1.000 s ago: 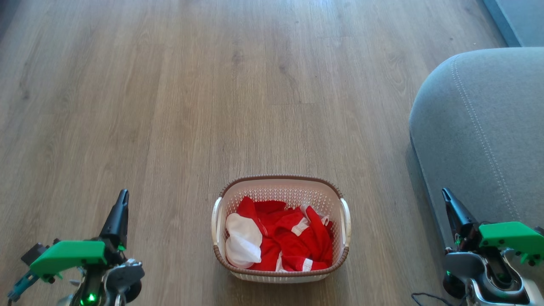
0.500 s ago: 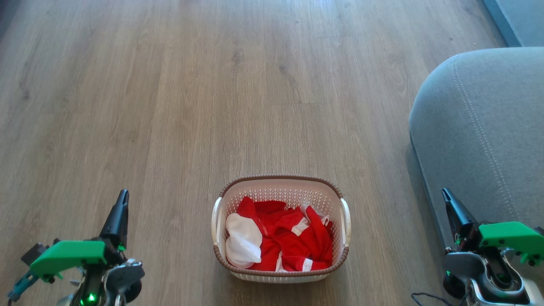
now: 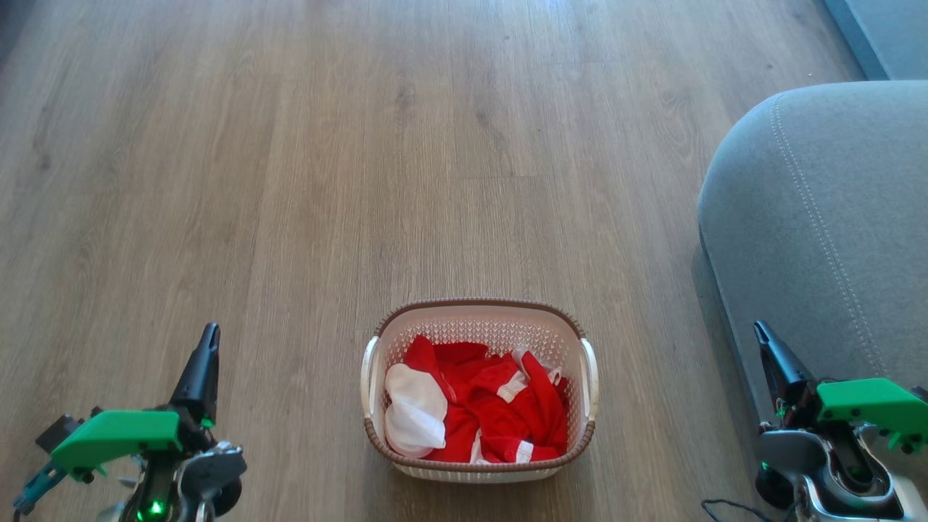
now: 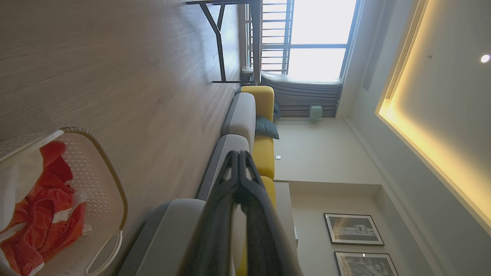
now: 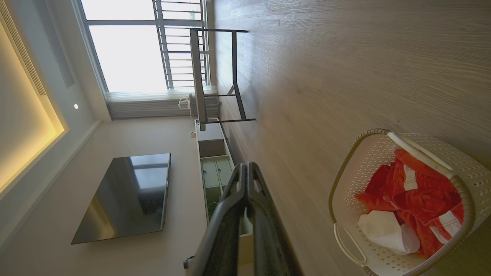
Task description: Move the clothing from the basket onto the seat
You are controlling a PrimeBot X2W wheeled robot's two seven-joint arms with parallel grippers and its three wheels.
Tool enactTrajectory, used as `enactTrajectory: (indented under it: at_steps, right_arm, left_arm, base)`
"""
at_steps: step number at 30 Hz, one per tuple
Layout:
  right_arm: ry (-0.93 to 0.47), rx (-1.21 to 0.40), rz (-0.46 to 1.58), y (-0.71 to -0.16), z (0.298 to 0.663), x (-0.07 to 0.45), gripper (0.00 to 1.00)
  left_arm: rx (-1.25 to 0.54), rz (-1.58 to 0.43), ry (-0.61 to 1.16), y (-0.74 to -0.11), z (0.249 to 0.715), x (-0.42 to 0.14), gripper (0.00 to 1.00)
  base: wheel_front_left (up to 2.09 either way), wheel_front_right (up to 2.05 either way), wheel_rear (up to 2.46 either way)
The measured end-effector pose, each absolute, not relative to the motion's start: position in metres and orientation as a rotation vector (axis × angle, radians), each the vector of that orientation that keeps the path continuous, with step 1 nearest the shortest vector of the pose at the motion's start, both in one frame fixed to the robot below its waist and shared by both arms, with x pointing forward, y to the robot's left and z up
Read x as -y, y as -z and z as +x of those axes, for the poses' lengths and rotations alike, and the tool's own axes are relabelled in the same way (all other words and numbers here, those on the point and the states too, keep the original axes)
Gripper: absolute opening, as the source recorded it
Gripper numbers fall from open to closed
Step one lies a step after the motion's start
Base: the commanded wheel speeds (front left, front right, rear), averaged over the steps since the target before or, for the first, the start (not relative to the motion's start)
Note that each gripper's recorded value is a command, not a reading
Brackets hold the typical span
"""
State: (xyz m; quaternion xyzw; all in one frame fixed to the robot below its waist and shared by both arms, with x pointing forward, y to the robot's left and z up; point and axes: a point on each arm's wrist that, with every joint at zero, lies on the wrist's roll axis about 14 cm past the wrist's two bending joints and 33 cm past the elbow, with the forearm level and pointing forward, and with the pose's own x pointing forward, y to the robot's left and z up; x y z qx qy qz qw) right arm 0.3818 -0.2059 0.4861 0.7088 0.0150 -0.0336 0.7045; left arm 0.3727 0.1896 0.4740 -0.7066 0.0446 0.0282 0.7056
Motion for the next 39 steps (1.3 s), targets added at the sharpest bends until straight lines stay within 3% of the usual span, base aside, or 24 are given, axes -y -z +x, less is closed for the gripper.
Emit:
enactTrajectory:
  at_steps: [31, 32, 35, 36, 37, 39]
  right_arm:
    - [0.075, -0.033, 1.576, -0.486, 0.382, 0.206, 0.00]
    - [0.084, -0.043, 1.578, -0.482, 0.381, 0.205, 1.00]
    - [0.118, -0.077, 1.584, -0.468, 0.376, 0.204, 1.00]
    - [0.139, -0.098, 1.586, -0.459, 0.371, 0.203, 0.00]
    - [0.163, -0.120, 1.589, -0.450, 0.367, 0.203, 1.00]
    - [0.199, -0.152, 1.589, -0.436, 0.357, 0.203, 1.00]
  left_arm:
    - [-0.099, -1.571, -0.063, -0.474, 0.373, -0.190, 0.00]
    - [-0.110, -1.571, -0.073, -0.470, 0.371, -0.189, 1.00]
    - [-0.150, -1.574, -0.115, -0.453, 0.363, -0.189, 1.00]
    - [-0.175, -1.575, -0.142, -0.443, 0.357, -0.189, 0.00]
    - [-0.199, -1.575, -0.169, -0.432, 0.350, -0.189, 1.00]
    - [-0.236, -1.576, -0.214, -0.416, 0.338, -0.190, 1.00]
  base:
    - [0.00, 0.00, 0.00]
    - [0.00, 0.00, 0.00]
    - [0.00, 0.00, 0.00]
    - [0.00, 0.00, 0.00]
    - [0.00, 0.00, 0.00]
    - [0.00, 0.00, 0.00]
